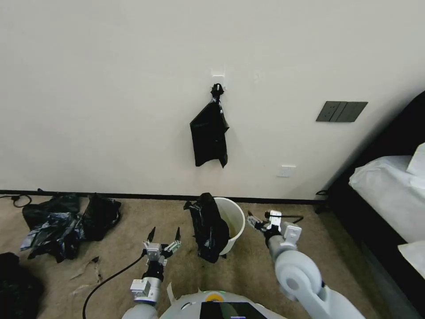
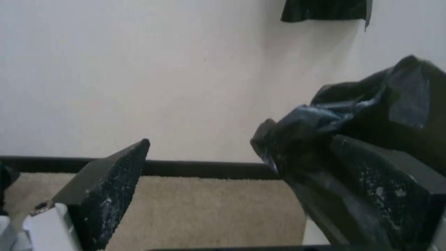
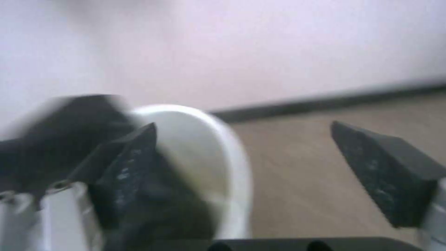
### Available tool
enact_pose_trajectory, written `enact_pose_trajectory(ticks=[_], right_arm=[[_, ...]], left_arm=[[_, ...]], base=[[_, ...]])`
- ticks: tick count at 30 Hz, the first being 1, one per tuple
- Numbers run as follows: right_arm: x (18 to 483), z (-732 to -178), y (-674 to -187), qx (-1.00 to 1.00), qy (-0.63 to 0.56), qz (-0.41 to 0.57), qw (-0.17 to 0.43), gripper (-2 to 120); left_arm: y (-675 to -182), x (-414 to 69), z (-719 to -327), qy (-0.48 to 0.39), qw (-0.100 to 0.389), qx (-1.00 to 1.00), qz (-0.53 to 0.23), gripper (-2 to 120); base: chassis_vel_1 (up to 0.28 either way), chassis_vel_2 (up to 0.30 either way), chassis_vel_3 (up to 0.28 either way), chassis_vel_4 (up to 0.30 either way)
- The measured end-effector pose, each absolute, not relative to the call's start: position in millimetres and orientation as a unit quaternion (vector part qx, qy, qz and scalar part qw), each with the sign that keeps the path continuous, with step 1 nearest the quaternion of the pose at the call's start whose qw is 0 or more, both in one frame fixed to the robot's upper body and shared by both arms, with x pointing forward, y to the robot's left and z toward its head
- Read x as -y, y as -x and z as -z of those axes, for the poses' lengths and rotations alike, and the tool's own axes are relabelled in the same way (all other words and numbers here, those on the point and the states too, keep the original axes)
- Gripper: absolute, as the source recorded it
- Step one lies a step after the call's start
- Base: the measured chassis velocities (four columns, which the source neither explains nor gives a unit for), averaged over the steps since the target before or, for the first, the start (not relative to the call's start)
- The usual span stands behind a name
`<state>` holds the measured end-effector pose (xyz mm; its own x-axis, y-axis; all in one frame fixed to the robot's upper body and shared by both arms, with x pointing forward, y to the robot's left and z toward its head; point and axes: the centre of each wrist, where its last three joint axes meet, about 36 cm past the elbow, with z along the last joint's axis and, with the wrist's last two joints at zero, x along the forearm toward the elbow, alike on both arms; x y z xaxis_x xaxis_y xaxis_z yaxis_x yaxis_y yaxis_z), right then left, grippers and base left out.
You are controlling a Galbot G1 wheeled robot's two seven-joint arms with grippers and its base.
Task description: Place a trash bag onto the trash bin.
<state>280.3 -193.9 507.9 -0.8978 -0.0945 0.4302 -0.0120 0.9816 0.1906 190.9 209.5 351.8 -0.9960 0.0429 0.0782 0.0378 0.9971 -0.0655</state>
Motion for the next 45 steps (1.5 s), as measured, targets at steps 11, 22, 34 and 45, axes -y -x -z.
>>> enact_pose_trajectory(ticks=[11,22,34,45], right_arm=[[167.7,-536.3,-313.1,0.903,-0.317,0.080,0.278,100],[138.5,-520.4,-351.4,0.884,-0.341,0.075,0.312,99],[127.1,-509.2,-363.8,0.888,-0.327,0.067,0.317,65],[129.1,-504.0,-362.4,0.889,-0.315,0.061,0.326,25]], left_arm=[[-192.7,-197.5,-350.9,0.010,0.070,0.997,-0.041,100],[-198.7,-190.3,-352.0,0.006,0.073,0.996,-0.042,100],[-202.0,-188.1,-353.7,0.013,0.076,0.996,-0.041,100],[-204.7,-185.5,-354.3,0.018,0.086,0.995,-0.049,100]], base=[[0.000,0.000,0.000,0.000],[0.000,0.000,0.000,0.000],[0.000,0.000,0.000,0.000],[0.000,0.000,0.000,0.000]])
